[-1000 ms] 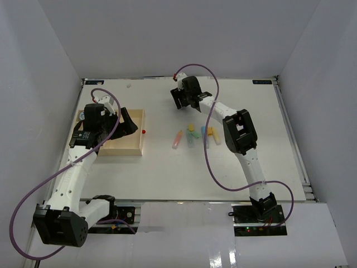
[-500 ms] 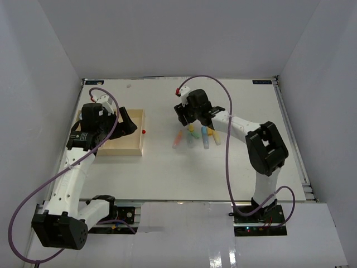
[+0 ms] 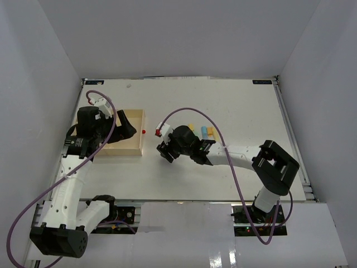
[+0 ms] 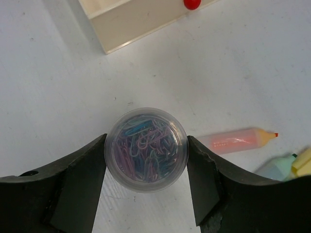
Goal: Sort the stationery into containers
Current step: Place the stationery at the center of the board, then pick up the stationery from the center of the board.
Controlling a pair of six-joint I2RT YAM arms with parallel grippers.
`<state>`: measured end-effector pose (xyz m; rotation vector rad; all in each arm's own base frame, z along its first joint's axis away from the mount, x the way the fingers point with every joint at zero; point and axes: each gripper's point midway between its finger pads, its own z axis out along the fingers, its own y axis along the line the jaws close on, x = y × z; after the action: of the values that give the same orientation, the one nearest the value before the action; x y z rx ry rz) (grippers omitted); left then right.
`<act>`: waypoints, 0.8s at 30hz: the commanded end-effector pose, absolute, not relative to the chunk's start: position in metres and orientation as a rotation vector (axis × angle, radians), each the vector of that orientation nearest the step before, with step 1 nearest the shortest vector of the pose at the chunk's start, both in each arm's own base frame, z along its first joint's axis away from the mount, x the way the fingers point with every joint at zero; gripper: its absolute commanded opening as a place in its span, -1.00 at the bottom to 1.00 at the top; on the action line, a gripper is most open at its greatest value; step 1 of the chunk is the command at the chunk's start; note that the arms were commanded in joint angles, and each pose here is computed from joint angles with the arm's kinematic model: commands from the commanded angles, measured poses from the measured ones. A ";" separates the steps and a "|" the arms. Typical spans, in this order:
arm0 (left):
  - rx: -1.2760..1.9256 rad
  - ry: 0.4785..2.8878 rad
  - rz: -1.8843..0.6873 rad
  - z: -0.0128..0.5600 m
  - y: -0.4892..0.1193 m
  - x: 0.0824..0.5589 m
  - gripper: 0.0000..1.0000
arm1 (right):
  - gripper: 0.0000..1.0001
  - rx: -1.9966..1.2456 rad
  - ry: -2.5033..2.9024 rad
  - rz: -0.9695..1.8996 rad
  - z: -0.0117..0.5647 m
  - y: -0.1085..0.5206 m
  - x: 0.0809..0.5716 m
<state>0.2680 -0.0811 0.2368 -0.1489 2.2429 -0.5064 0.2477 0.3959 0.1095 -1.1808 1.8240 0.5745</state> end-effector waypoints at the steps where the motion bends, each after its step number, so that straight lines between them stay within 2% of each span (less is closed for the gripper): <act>1: -0.114 2.267 -0.540 0.233 -0.086 0.252 0.96 | 0.04 -1.131 1.739 0.603 0.117 0.416 0.247; 5: -0.115 2.306 -0.574 0.219 -0.090 0.242 0.96 | 0.26 -1.158 1.763 0.617 0.093 0.418 0.237; 15: -0.137 2.364 -0.669 0.200 -0.103 0.234 0.96 | 0.87 -1.169 1.769 0.638 0.089 0.406 0.222; 19: -0.140 2.369 -0.688 0.200 -0.112 0.237 0.96 | 0.96 -1.110 1.725 0.626 0.123 0.394 0.223; 22: -0.118 2.380 -0.719 0.200 -0.129 0.238 0.96 | 0.82 -1.030 1.707 0.550 0.147 0.369 0.228; 24: -0.125 2.381 -0.702 0.197 -0.137 0.243 0.96 | 0.80 -0.978 1.722 0.452 0.152 0.345 0.236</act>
<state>0.2339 -0.1240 0.1915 -0.1071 2.4111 -0.6860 0.2210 0.3685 0.1217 -1.0978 1.7591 0.5547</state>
